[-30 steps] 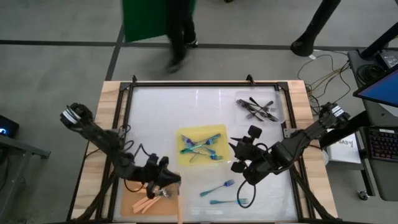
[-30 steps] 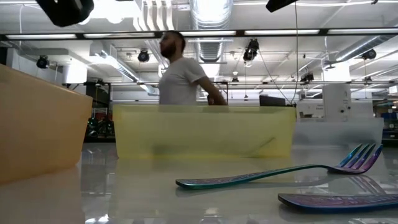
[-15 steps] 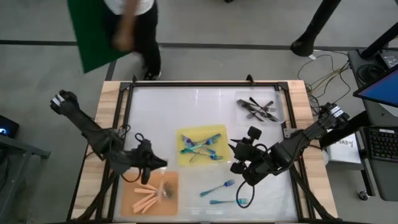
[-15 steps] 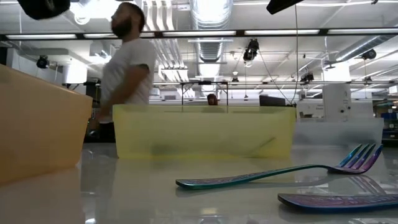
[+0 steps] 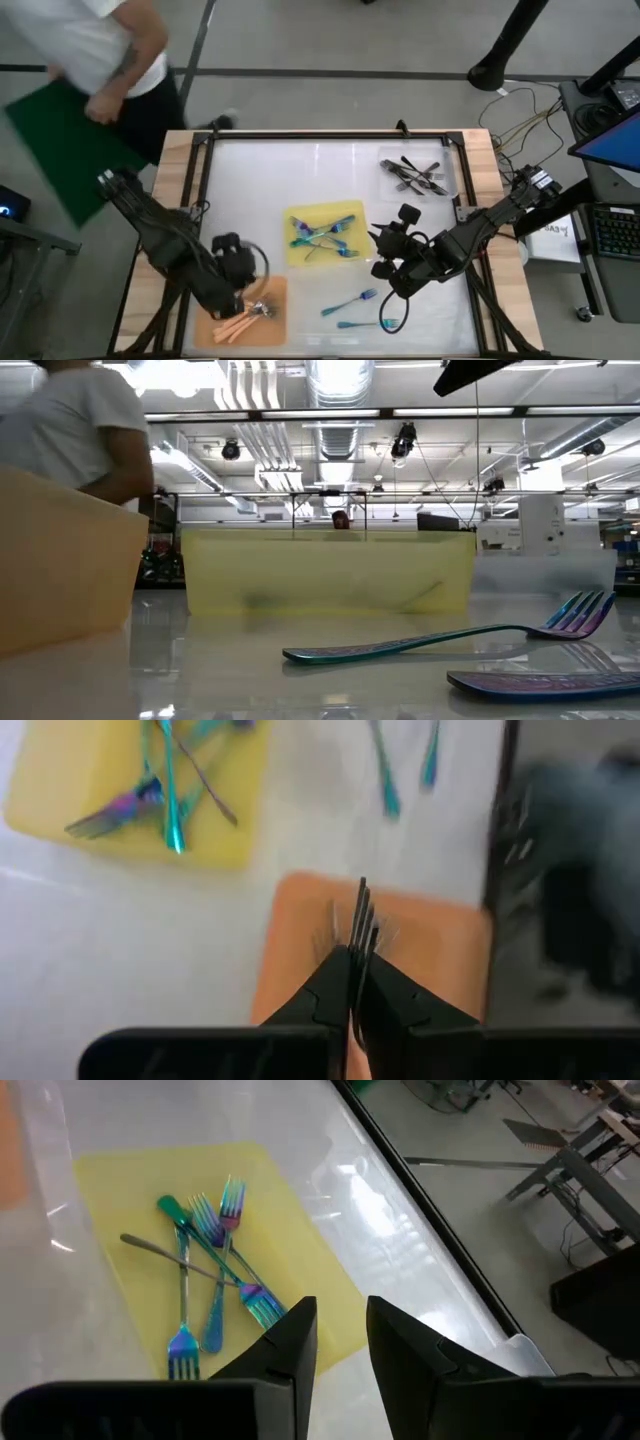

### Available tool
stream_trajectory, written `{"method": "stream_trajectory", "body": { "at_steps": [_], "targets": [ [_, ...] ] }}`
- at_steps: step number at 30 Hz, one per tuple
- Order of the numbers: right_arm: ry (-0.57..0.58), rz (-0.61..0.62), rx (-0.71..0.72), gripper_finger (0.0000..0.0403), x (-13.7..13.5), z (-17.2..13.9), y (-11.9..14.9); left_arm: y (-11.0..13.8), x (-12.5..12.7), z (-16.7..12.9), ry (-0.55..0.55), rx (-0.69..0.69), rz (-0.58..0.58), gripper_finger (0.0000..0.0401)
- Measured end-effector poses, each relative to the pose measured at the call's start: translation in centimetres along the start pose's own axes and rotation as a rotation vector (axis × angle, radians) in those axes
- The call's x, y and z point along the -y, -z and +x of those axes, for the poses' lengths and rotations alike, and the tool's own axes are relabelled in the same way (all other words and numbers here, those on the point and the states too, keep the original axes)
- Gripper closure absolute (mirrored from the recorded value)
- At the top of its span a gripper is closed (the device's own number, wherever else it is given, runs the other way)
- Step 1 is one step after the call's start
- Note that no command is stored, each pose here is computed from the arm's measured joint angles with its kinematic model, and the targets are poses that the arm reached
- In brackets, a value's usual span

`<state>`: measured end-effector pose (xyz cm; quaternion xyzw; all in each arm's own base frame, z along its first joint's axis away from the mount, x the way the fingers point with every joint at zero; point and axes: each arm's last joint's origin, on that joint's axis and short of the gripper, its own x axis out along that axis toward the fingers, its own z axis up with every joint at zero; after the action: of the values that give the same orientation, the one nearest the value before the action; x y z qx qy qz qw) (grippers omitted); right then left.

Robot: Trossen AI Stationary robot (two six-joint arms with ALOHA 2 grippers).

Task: Sort silverware by color (type)
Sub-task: Put the orange fork into the orange bin

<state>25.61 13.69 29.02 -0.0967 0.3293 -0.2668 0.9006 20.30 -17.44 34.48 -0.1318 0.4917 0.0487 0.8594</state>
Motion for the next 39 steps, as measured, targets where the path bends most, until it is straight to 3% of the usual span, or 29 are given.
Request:
{"method": "stream_trajectory", "body": {
  "at_steps": [5,8,20,27,39],
  "targets": [
    [0.013,-0.021,-0.019,0.0321,-0.1,0.5,1.1,0.8,2.3,3.1,-0.146,-0.163,0.175,0.0401],
    [0.014,-0.004,-0.03,0.0321,-0.2,0.7,1.5,1.0,3.1,4.1,-0.18,-0.224,0.209,0.0401],
    [-0.005,-0.004,-0.079,0.0321,-0.4,1.3,2.8,1.5,3.6,4.3,-0.151,-0.282,0.113,0.0401],
    [-0.002,0.006,-0.081,0.0321,-0.4,1.4,3.0,2.4,2.9,4.3,-0.229,-0.467,0.075,0.0401],
    [-0.002,0.007,-0.081,0.0321,-0.4,1.4,3.0,2.5,2.3,3.5,-0.286,-0.505,0.066,0.0401]
  ]
}}
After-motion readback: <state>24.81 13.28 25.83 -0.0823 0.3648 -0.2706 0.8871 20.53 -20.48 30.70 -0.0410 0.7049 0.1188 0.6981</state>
